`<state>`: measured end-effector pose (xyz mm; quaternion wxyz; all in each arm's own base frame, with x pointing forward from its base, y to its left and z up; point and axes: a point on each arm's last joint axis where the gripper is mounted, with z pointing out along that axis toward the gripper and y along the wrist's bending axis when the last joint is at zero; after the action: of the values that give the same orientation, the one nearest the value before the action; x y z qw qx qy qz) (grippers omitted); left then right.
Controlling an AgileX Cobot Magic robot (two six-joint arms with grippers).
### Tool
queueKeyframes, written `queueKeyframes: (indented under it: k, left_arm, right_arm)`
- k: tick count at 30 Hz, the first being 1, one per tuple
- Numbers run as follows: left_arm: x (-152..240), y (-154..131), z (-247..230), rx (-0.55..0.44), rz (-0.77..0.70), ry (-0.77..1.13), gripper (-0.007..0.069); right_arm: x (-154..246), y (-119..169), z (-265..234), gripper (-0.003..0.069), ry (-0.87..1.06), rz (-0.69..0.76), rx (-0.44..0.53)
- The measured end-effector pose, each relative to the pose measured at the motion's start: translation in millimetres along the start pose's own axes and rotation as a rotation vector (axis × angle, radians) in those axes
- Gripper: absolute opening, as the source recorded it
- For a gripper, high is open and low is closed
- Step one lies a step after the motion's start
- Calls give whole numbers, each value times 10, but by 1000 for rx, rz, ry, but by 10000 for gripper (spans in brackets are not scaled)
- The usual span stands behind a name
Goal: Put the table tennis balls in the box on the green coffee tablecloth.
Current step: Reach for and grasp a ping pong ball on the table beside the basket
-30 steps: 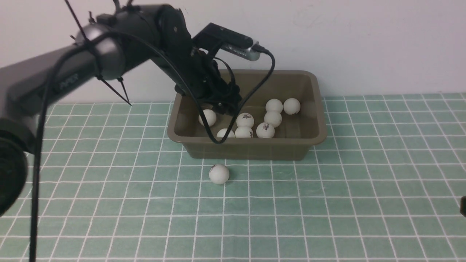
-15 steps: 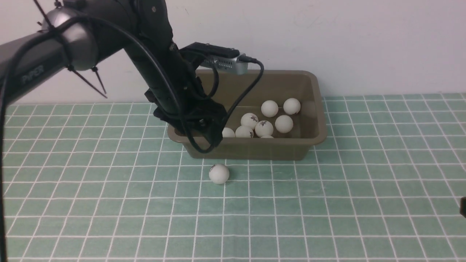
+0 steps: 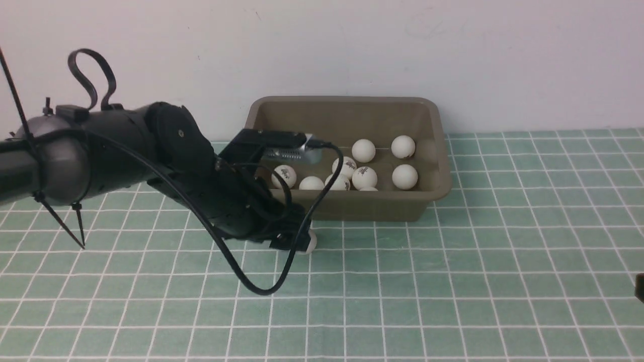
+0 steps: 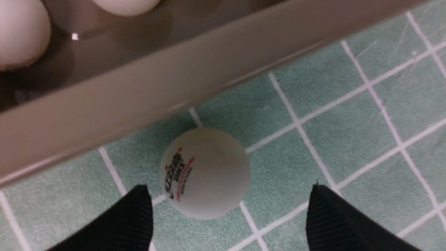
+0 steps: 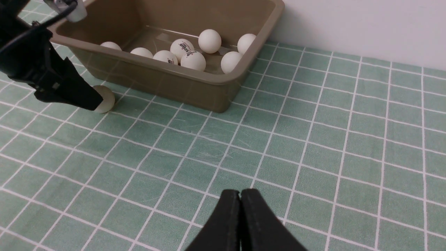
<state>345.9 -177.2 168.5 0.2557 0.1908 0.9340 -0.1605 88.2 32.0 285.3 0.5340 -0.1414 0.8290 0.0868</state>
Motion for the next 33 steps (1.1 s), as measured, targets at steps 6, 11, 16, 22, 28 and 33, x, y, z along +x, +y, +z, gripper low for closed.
queueKeyframes:
  k: [6, 11, 16, 22, 28, 33]
  left_arm:
    - [21, 44, 115, -23, 15, -10, 531]
    - [49, 80, 222, -36, 28, -6, 531]
    - [29, 83, 275, -43, 52, -17, 531]
    - [-5, 15, 319, -32, 69, -22, 529]
    - [-27, -24, 346, -26, 70, -25, 449]
    - [-17, -37, 347, -12, 68, 0, 353]
  right_arm:
    - [-8, 4, 0, -16, -9, 2, -4]
    - [-29, 10, 0, -16, -31, 2, -11]
    - [-37, 12, -1, -16, -41, 2, -14]
    - [-42, 14, -1, -16, -46, 2, -15]
    - [-44, 14, -1, -16, -48, 2, -16]
    - [-44, 14, -1, -16, -48, 2, -16]
